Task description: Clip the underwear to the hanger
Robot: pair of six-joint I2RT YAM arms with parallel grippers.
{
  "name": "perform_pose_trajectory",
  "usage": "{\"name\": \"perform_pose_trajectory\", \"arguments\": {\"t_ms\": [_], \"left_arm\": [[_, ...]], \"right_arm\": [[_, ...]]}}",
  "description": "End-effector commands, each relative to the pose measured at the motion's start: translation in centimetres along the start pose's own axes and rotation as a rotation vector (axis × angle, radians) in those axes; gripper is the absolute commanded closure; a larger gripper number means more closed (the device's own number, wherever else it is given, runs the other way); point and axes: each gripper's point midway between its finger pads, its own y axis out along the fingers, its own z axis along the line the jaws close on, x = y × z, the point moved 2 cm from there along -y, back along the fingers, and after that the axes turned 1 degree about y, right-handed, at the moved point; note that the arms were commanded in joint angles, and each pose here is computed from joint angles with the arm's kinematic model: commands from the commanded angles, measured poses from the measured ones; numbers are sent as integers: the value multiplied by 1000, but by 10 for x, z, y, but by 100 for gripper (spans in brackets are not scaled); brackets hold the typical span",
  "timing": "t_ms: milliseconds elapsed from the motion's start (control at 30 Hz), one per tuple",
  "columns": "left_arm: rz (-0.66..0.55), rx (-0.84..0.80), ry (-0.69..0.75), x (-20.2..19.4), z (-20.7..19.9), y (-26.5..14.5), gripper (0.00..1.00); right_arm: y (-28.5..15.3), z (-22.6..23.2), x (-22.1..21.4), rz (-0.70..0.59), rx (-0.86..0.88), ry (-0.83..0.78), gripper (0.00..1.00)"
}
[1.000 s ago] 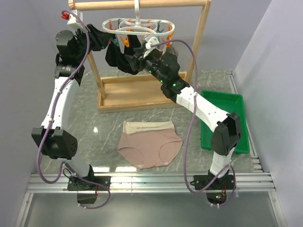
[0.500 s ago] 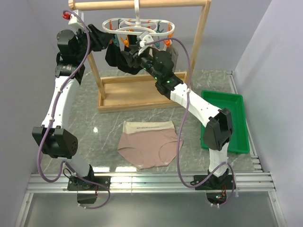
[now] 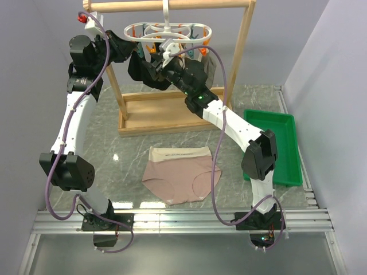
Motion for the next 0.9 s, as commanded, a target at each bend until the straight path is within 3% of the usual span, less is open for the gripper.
{"name": "perform_pose_trajectory", "arguments": {"t_ms": [0,233,867], "left_arm": [[-35,-62,29,19,-21,-4,84],[-29,-73,26,20,-25,-8,100],[-33,-131,-6,21,-40,-17,99]], "right_arm": [[7,-1,30,-87,19,-84,50],[13,-5,37,-126,41,-100,51],[22,-17,30,-100,24,-56,52]]}}
